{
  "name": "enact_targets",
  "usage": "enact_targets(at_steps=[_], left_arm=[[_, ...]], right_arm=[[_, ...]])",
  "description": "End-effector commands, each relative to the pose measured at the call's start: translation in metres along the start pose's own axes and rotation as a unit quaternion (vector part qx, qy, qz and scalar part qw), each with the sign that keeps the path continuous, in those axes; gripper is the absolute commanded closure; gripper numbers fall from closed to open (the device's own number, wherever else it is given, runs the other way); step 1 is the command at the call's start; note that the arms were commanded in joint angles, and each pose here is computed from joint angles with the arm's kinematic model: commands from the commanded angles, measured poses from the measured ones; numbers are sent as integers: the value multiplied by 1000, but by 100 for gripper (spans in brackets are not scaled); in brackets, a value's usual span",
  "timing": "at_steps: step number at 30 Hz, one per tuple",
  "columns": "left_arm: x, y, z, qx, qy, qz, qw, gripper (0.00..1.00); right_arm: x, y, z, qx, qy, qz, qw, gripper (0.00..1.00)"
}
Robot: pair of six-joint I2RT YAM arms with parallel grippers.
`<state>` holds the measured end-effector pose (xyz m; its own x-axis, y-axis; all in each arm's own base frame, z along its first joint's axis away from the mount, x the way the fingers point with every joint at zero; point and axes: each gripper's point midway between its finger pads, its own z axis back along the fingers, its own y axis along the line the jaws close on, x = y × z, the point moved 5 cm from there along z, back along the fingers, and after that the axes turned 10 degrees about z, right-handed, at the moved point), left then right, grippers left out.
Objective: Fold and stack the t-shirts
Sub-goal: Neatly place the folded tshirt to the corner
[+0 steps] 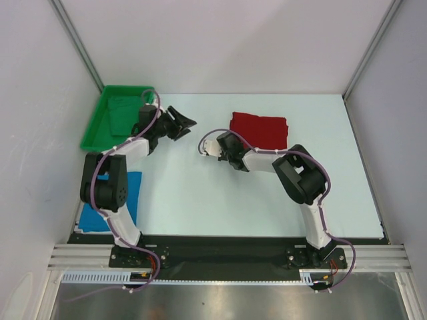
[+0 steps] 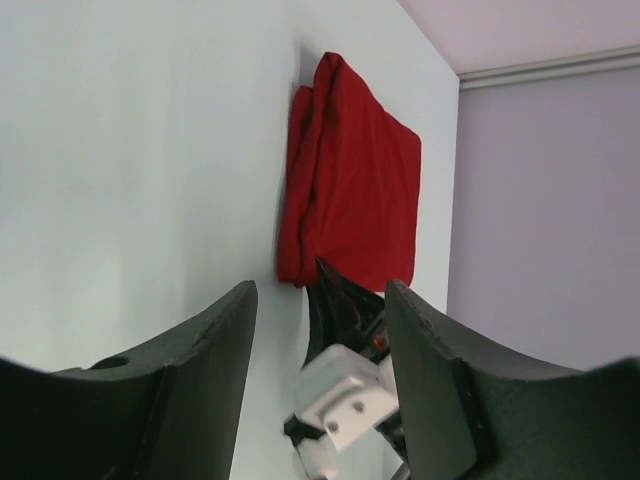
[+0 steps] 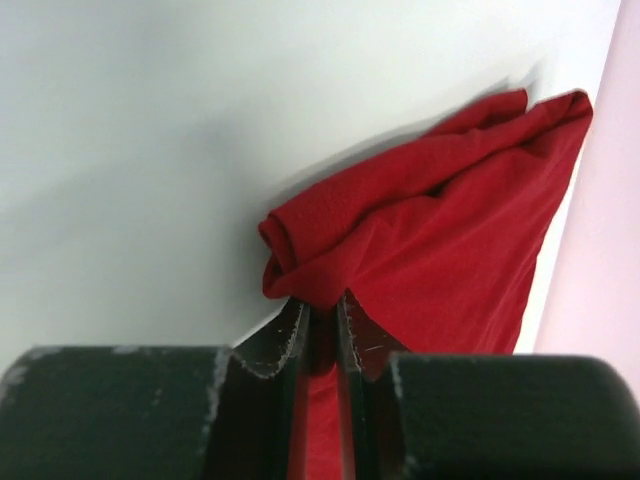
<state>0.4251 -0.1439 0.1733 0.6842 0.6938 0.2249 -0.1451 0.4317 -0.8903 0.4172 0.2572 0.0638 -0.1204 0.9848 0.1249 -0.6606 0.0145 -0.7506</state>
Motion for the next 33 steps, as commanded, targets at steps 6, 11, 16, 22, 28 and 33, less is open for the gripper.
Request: enact_targets(at_steps=[6,11,16,22,28,33], left_arm=[[-31,-36,-60,-138,65,18,988,38],[-52,-36,-100,-159,81,57,982,30],[-67,-35,-128,-159,83,81,980,28],[-81,-22,-165,-111,88,112,984,25],[-87,-3,-180,-47,90,148,984,24],[-87,-5,-161,-22,54,136,989,23]], right_arm=[[-2,-47,42,-24,-55,-67,996,100],[-12,-60,59,-32,-77,-87,993,100],[-23,-64,66,-34,-81,-100,991,100],[-29,-65,70,-34,-88,-114,989,100],[-32,-75,73,-53,-98,-126,986,100],[-39,-81,75,-61,-99,-134,984,100]])
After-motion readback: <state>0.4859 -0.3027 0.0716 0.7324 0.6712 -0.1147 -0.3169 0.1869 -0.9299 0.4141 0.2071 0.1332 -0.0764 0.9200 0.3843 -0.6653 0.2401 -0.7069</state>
